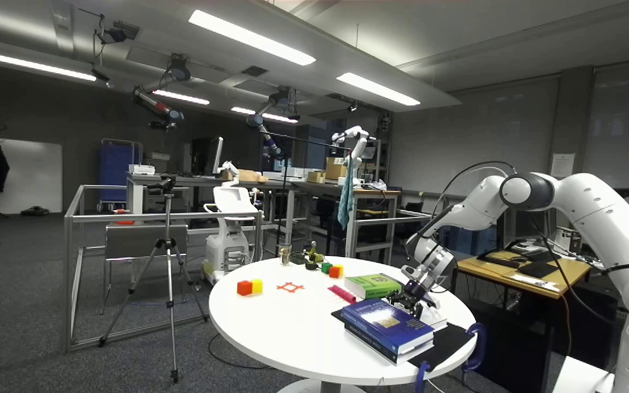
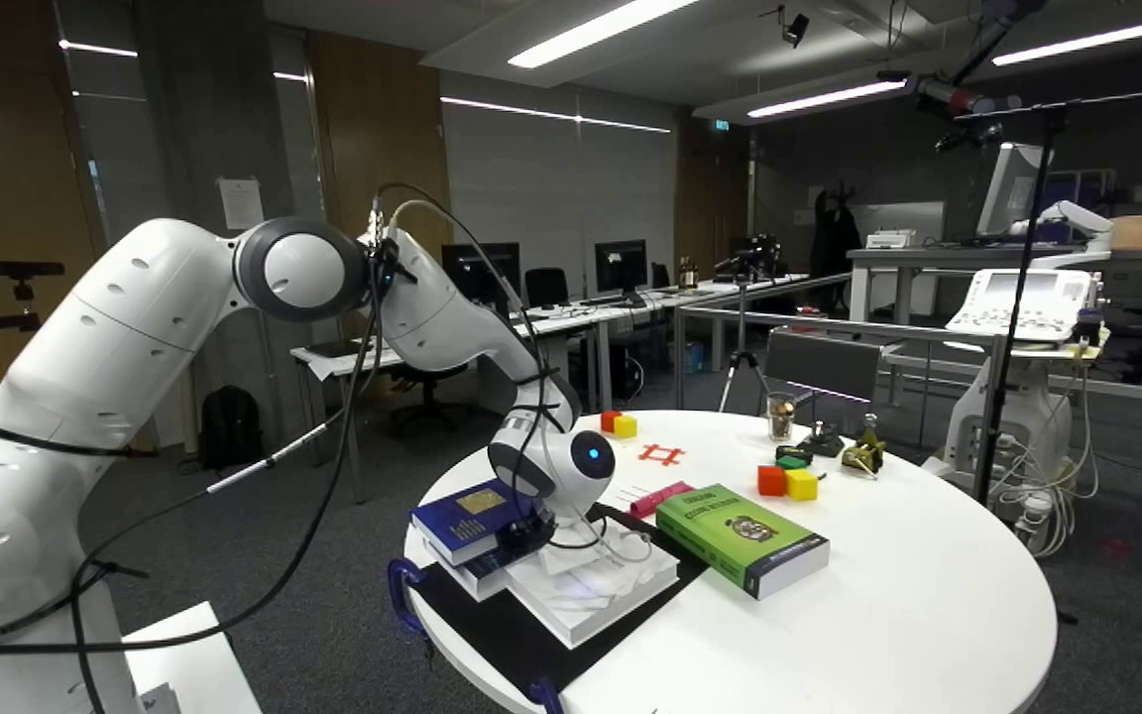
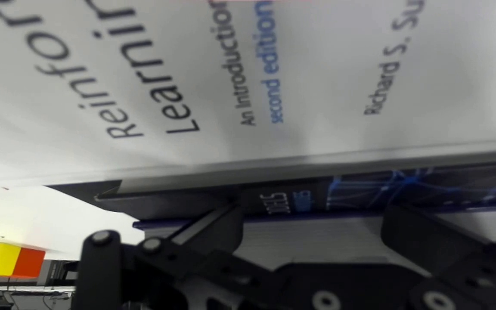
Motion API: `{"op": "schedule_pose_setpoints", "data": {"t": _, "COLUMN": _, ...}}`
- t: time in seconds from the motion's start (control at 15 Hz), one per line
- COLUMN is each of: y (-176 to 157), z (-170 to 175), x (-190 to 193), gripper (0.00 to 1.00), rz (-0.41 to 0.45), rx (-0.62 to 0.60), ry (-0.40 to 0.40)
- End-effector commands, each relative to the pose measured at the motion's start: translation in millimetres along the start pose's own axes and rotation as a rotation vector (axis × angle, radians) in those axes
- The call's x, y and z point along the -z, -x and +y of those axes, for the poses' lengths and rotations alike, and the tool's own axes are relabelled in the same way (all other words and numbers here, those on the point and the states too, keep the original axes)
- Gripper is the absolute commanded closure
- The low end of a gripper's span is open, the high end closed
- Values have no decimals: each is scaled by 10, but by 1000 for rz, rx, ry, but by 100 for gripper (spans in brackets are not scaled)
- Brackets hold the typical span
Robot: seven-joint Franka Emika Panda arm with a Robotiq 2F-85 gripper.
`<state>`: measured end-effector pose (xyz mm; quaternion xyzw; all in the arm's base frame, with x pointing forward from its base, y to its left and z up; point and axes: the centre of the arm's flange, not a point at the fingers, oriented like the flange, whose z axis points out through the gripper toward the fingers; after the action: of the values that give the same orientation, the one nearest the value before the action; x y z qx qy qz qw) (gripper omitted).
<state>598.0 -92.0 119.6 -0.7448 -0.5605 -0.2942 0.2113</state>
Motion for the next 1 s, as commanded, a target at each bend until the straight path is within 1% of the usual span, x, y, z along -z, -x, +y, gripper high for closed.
{"op": "schedule_pose_setpoints", "data": {"t": 0.0, "y": 5, "z": 78, "x": 172, "gripper": 0, "rz": 6, "rx": -12, "ry": 23}}
{"op": "schedule_pose_setpoints", "data": {"t": 0.53, "y": 182, "z": 177, "x": 426, "gripper": 0, "rz": -11, "rx": -52, "ry": 71}}
{"op": "schedule_pose_setpoints", "data": {"t": 0.93, "y": 261, "z": 121, "x": 426, "gripper": 0, "rz": -8, "rx": -79, "ry": 59}}
